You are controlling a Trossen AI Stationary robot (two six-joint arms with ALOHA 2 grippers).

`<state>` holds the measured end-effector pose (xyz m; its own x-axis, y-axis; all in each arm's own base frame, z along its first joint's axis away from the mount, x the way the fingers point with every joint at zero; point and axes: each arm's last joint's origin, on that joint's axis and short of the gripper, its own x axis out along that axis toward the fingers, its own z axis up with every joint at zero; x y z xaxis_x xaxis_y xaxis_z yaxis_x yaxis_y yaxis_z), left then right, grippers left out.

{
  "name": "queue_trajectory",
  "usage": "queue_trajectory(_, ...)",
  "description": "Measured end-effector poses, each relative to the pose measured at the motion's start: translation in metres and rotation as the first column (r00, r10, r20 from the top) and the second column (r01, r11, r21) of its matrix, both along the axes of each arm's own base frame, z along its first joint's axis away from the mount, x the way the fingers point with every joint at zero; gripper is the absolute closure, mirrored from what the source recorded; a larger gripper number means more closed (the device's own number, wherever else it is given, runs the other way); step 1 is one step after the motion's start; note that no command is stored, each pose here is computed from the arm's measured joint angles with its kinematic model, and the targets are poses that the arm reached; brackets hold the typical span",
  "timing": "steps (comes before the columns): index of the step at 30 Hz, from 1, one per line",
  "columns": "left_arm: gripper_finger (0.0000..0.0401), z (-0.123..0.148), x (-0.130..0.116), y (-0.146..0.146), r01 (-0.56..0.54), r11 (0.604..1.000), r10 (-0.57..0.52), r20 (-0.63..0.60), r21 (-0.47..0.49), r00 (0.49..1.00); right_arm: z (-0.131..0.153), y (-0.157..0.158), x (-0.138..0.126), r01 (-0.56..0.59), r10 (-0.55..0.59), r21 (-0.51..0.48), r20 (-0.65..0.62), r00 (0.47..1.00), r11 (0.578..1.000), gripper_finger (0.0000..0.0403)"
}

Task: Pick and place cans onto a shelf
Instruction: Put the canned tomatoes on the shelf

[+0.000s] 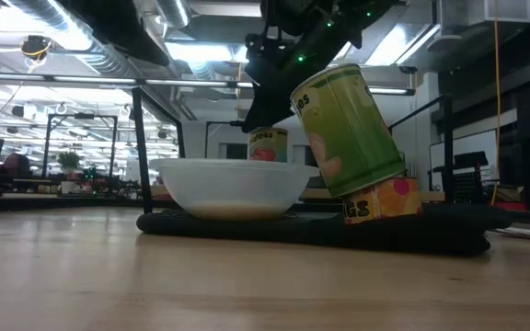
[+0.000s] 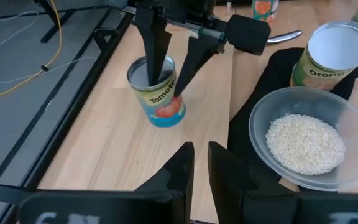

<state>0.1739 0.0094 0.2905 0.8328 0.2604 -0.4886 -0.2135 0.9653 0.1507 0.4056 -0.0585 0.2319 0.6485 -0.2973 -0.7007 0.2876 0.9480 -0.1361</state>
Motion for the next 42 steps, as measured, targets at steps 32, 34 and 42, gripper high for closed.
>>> queue_trajectory(32,0.0361,0.0,0.0,0.0,0.0,1.0,0.0,0.002,0.001,1.0,0.046,-0.002,-0.057,-0.005,0.007,0.011,-0.181,0.983,1.0,0.0401)
queue_trajectory(34,0.036,0.0,0.0,0.0,0.0,1.0,0.0,0.003,0.0,1.0,0.054,-0.006,-0.067,0.01,-0.008,0.011,-0.195,0.981,1.0,0.0401)
queue_trajectory(42,0.0362,0.0,0.0,0.0,0.002,1.0,-0.002,0.002,0.0,1.0,0.083,-0.014,-0.103,0.062,-0.058,0.012,-0.199,0.978,0.998,0.0402)
